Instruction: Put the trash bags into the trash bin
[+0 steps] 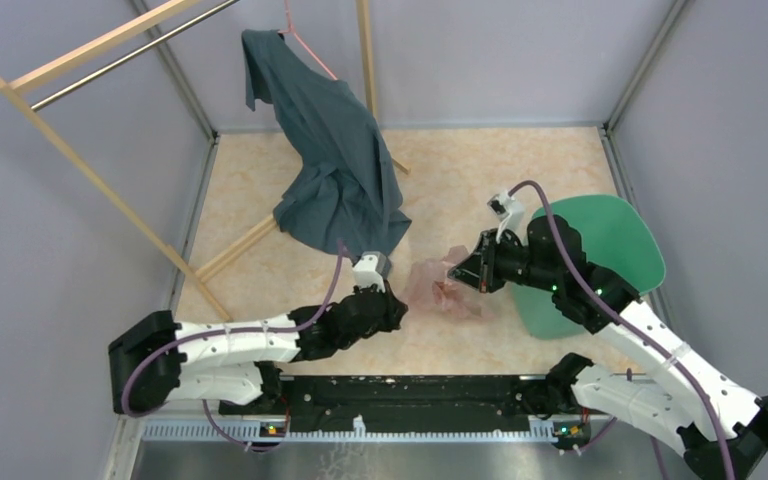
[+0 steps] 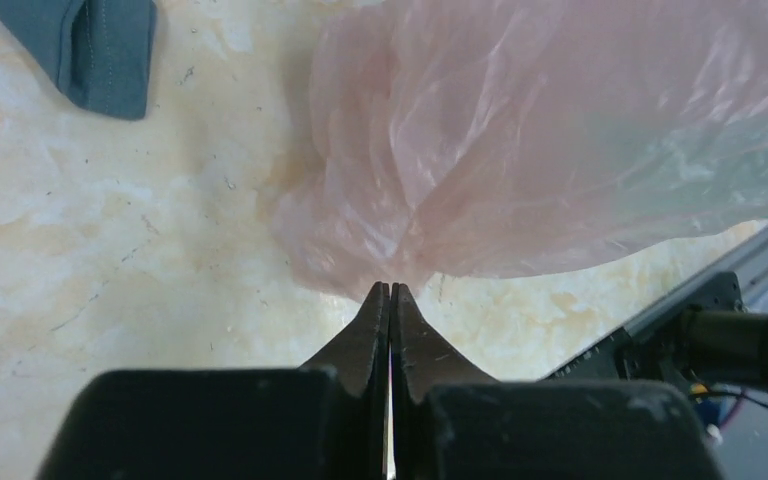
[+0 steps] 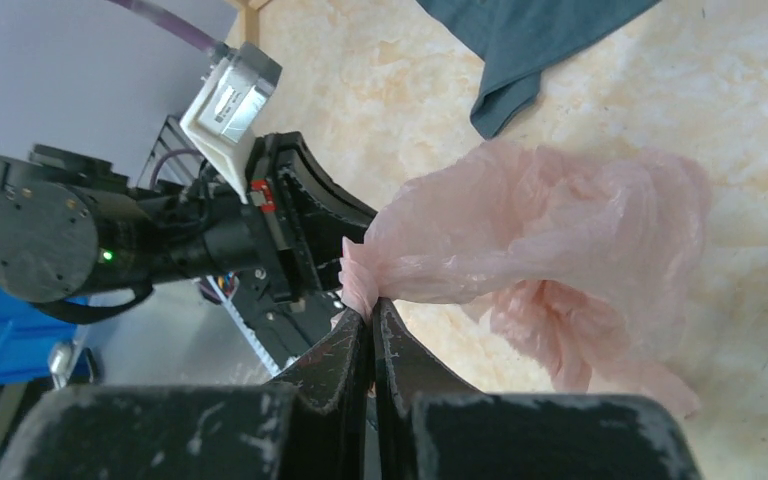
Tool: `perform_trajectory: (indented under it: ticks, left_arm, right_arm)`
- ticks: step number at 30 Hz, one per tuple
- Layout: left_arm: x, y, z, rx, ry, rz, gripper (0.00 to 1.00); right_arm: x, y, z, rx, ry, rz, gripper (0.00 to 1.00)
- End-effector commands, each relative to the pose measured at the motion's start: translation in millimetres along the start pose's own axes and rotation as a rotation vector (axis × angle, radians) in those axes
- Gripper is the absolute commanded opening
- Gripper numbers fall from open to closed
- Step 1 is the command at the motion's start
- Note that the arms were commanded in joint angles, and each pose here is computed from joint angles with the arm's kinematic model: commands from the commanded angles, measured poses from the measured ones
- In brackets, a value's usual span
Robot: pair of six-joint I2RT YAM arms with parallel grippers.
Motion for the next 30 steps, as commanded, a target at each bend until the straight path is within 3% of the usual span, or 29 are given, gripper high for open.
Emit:
perform_trajectory:
  ticks: [1, 6, 7, 9, 14, 18, 23, 30]
  left_arm:
    - [-25.3, -6.7, 5.3, 0.051, 0.07, -0.018, 0.0]
    - [-60.3, -2.2, 19.6, 0.024, 0.063, -0.035, 0.0]
    - [-67.1, -6.7, 26.1, 0.0, 0.043, -0.064, 0.14]
    - [-77.3, -16.6, 34.7, -0.036, 0.012, -0.141, 0.54]
    - [-96.3, -39.5, 50.9, -0.044, -0.048, -0.31, 0.97]
    - [-105.5, -50.6, 66.3, -0.004, -0.086, -0.337, 0.98]
    - [-111.4, -51.9, 85.8, 0.072, -0.119, -0.258, 0.97]
    - [-116.4, -58.8, 97.1, 0.105, -0.157, -0.276, 0.94]
  right_arm:
    - [-9.1, 16.8, 23.6, -0.126, -0.018, 0.055, 0.0]
    - [-5.2, 42.8, 25.5, 0.008, -0.007, 0.199, 0.0]
    - [-4.4, 52.7, 31.5, 0.041, -0.036, 0.258, 0.0]
    - [0.6, 57.2, 34.7, 0.14, -0.062, 0.293, 0.0]
    - [34.9, 34.6, 24.4, 0.287, -0.049, 0.221, 0.0]
    - [55.6, 37.6, 14.2, 0.207, 0.084, 0.272, 0.0]
    - [66.3, 32.8, 0.4, 0.088, 0.214, 0.279, 0.0]
    - [63.8, 25.2, 1.6, 0.0, 0.224, 0.227, 0.0]
Point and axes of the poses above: each gripper's point midway between its finger pads, its own x axis out along the fingers, its own y axis along the line the jaws close on, z = x × y, the point moved 2 cm from there along -x, back along the fingers, and after that the axes turned 5 degrees about -x, right-handed, at the moved point
